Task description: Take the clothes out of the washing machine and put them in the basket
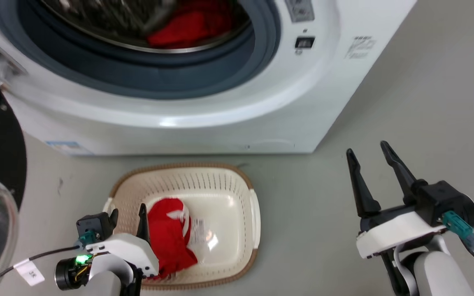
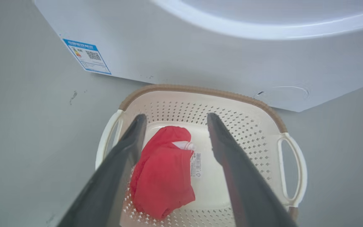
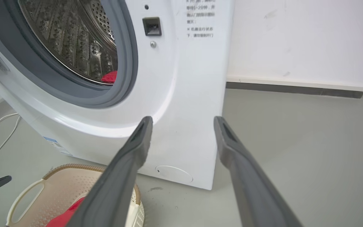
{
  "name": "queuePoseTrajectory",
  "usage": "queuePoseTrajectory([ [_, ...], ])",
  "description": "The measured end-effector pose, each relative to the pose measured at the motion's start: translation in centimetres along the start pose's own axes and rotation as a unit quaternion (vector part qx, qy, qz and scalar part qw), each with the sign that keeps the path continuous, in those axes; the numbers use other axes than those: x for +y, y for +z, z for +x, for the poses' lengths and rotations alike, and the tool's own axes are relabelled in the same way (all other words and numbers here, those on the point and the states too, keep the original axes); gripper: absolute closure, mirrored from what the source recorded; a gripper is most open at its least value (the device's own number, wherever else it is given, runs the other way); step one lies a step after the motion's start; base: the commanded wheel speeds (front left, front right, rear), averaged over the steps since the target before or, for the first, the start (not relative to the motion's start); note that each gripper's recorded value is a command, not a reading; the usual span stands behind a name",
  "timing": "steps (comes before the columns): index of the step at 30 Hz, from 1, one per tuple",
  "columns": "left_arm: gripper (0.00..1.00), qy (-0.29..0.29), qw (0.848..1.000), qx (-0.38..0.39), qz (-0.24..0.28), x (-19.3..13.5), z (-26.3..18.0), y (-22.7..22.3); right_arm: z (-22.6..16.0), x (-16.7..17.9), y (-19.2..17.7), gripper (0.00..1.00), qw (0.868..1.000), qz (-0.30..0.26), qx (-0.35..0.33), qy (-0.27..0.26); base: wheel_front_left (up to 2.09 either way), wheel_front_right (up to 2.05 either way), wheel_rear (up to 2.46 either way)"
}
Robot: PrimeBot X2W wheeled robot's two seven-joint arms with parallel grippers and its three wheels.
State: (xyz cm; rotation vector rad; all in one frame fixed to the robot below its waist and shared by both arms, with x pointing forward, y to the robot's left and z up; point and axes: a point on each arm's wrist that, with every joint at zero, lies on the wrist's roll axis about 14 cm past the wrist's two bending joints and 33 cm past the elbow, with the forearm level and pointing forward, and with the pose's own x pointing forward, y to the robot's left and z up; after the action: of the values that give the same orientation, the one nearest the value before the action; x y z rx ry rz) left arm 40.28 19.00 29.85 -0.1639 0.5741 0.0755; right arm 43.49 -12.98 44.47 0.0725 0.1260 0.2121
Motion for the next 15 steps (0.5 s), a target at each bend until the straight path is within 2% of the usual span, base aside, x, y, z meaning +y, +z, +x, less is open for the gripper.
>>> queuePoseTrajectory([
  [6,0.0,-0.019,0.994,-0.106,0.004,-1.2,-3.3,5.7,-2.6,-0.4,3.9,0.0,0.999,-0.015,-0.041,-0.014,0.0,0.0,0.0],
  [15,0.0,-0.06,0.97,-0.234,0.017,-3.8,-6.4,13.6,-4.9,-0.7,7.2,0.0,0.996,-0.028,-0.081,-0.027,0.0,0.0,0.0],
])
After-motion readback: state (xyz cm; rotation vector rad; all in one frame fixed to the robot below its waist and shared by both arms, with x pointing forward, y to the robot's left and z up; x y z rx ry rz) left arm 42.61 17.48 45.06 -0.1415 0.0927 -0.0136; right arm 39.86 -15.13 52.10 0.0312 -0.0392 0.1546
